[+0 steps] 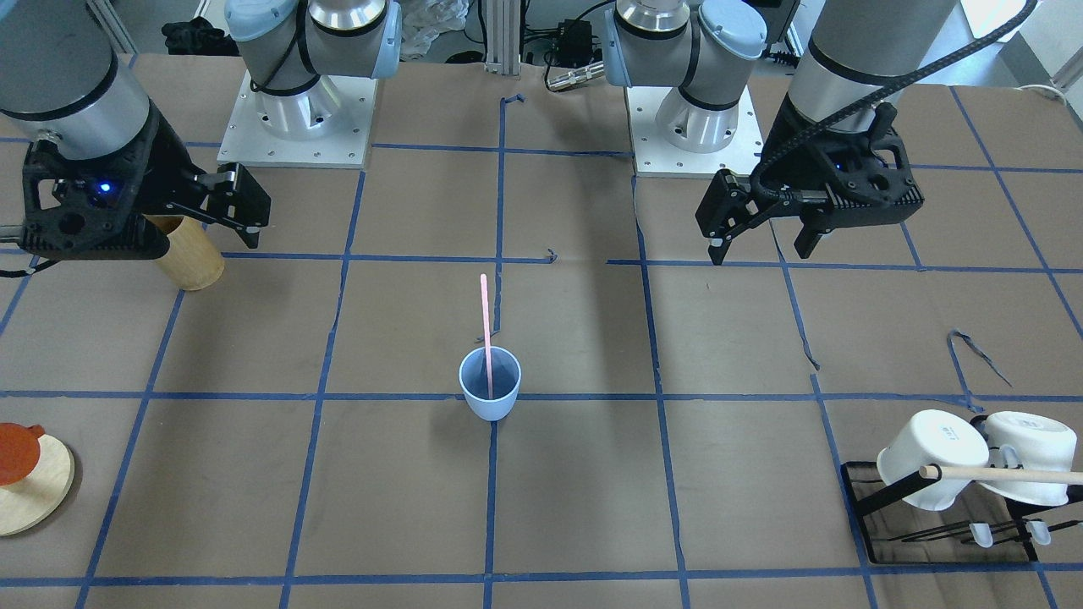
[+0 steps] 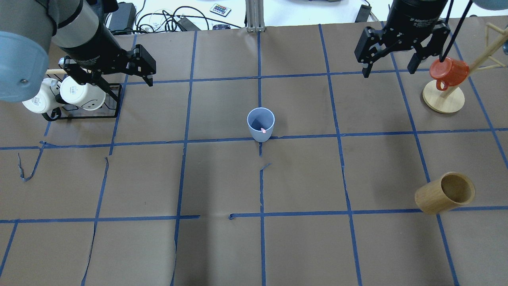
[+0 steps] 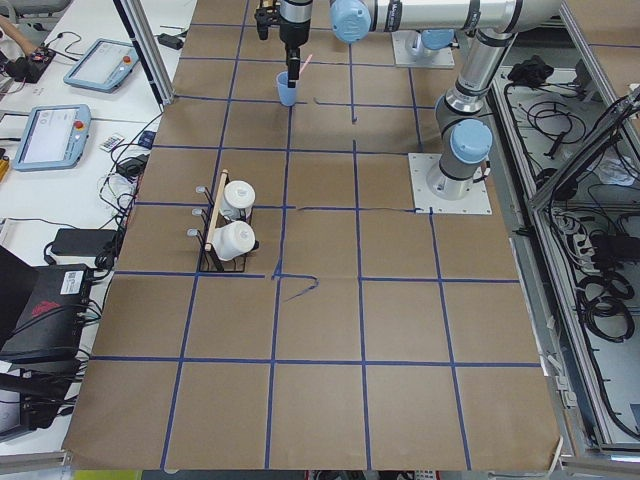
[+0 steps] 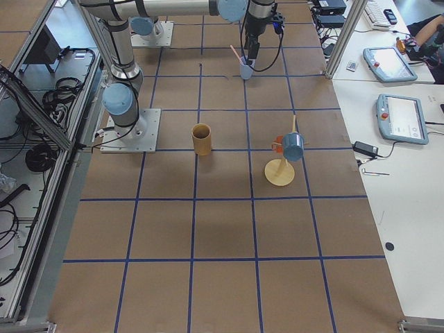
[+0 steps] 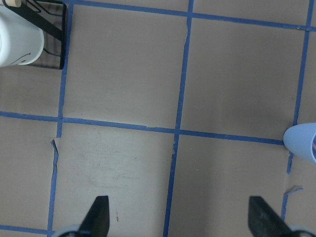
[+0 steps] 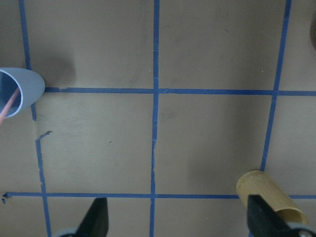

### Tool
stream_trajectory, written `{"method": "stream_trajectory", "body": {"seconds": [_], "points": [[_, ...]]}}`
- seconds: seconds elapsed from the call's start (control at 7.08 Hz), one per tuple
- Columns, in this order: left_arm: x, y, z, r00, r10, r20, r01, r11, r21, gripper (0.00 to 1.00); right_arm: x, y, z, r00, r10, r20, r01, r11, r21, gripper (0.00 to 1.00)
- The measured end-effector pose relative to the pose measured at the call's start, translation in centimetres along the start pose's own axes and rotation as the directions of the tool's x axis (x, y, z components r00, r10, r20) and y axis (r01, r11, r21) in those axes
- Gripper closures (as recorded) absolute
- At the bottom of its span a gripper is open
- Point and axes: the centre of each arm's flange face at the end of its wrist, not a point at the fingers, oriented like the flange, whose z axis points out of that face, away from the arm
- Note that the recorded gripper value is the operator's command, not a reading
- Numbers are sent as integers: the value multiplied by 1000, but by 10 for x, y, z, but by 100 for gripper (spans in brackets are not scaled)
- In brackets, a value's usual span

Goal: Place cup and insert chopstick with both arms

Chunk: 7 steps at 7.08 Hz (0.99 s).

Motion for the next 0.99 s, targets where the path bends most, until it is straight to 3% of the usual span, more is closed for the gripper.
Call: {"method": "stream_trajectory", "body": {"seconds": [0.57, 0.99], "points": [[1, 1, 1, 1000, -1, -5, 1, 1000, -2, 0, -2, 59, -5, 999, -7, -39, 10, 996, 92, 0], [2, 3, 3, 1000, 1, -6, -1, 1000, -7, 0, -6, 69, -8, 999, -14, -29, 17, 994, 104, 0]]}}
